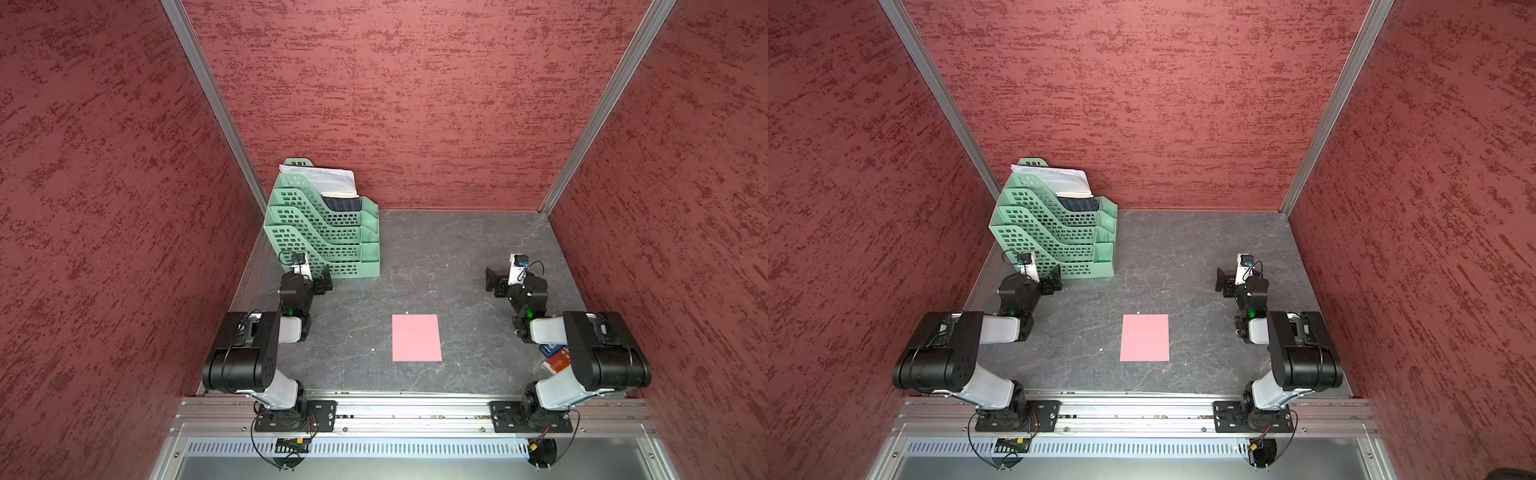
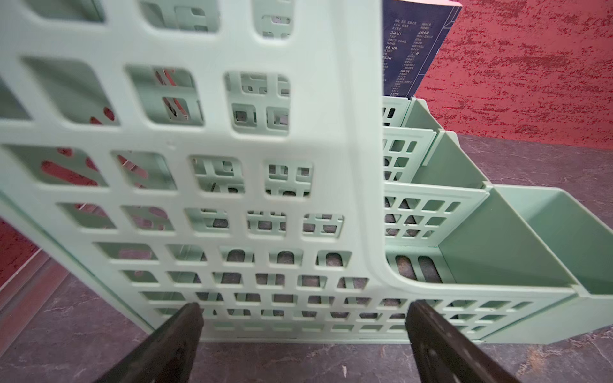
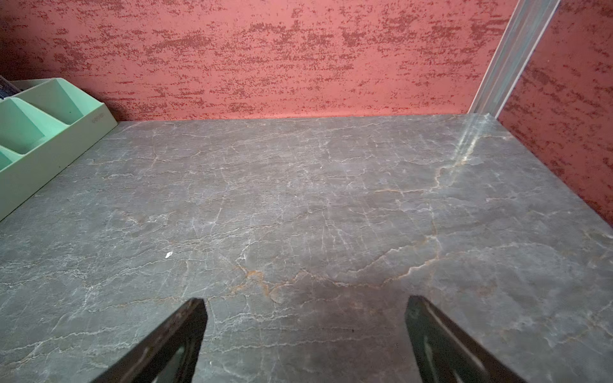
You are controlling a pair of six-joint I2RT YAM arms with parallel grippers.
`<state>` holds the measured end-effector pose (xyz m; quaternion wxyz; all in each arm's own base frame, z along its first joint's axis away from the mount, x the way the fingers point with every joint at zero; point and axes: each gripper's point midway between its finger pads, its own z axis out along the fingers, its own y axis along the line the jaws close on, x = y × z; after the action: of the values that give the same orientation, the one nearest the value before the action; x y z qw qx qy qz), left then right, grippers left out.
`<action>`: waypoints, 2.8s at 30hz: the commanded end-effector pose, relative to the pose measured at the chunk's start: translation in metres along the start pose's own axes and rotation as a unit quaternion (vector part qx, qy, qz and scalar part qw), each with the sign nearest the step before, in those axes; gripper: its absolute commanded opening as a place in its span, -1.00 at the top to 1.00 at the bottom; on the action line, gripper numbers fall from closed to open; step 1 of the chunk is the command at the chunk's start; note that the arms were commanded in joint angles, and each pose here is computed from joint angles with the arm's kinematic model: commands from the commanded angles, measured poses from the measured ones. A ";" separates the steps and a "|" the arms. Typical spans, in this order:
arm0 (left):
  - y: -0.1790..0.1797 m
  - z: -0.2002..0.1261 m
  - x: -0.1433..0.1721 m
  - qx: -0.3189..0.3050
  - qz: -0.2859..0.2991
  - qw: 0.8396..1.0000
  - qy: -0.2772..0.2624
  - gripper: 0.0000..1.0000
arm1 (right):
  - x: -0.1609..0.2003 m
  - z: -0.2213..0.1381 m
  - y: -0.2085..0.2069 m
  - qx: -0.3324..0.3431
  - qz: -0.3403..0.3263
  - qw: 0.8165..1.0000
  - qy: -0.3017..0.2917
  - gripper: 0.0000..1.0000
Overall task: Fold the square paper along the opposite sides
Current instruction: Pick up the paper from the center of the board.
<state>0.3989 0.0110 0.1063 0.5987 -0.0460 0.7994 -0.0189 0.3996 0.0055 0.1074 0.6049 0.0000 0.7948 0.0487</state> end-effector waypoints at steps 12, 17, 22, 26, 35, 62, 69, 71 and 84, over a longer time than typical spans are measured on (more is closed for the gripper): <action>-0.001 0.000 -0.008 0.005 0.000 1.000 -0.013 -0.99 | -0.010 0.002 0.005 -0.010 -0.005 1.000 -0.011 -0.97; -0.001 0.000 -0.008 0.005 0.000 1.000 -0.012 -0.99 | -0.011 0.002 0.005 -0.009 -0.006 1.000 -0.011 -0.97; 0.001 -0.009 -0.029 -0.037 0.011 0.999 -0.021 -0.99 | -0.024 -0.001 0.006 0.033 -0.030 0.999 -0.006 -0.97; -0.009 -0.043 -0.076 -0.116 0.018 0.993 -0.012 -0.99 | -0.081 -0.003 0.005 0.117 -0.026 0.992 0.027 -0.97; -0.099 -0.066 -0.039 -0.051 -0.104 0.968 0.224 -0.99 | -0.079 -0.030 0.110 -0.039 0.036 0.979 0.198 -0.97; -0.241 -0.161 0.181 0.151 -0.149 0.778 0.592 -0.79 | 0.148 -0.168 0.251 -0.304 0.233 0.791 0.477 -0.85; -0.215 -0.159 0.196 0.101 -0.141 0.784 0.596 -0.79 | 0.161 -0.167 0.256 -0.323 0.242 0.783 0.474 -0.82; -0.207 -0.159 0.197 0.086 -0.138 0.790 0.592 -0.79 | 0.160 -0.168 0.257 -0.328 0.240 0.785 0.468 -0.82; -0.195 -0.156 0.225 0.059 -0.120 0.786 0.604 -0.53 | 0.158 -0.171 0.259 -0.349 0.230 0.783 0.461 -0.83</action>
<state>0.2385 -0.2702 0.0282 0.0577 -0.0504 0.9462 -0.3144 0.1979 0.2722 0.0524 0.1439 -0.0664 0.8567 0.4908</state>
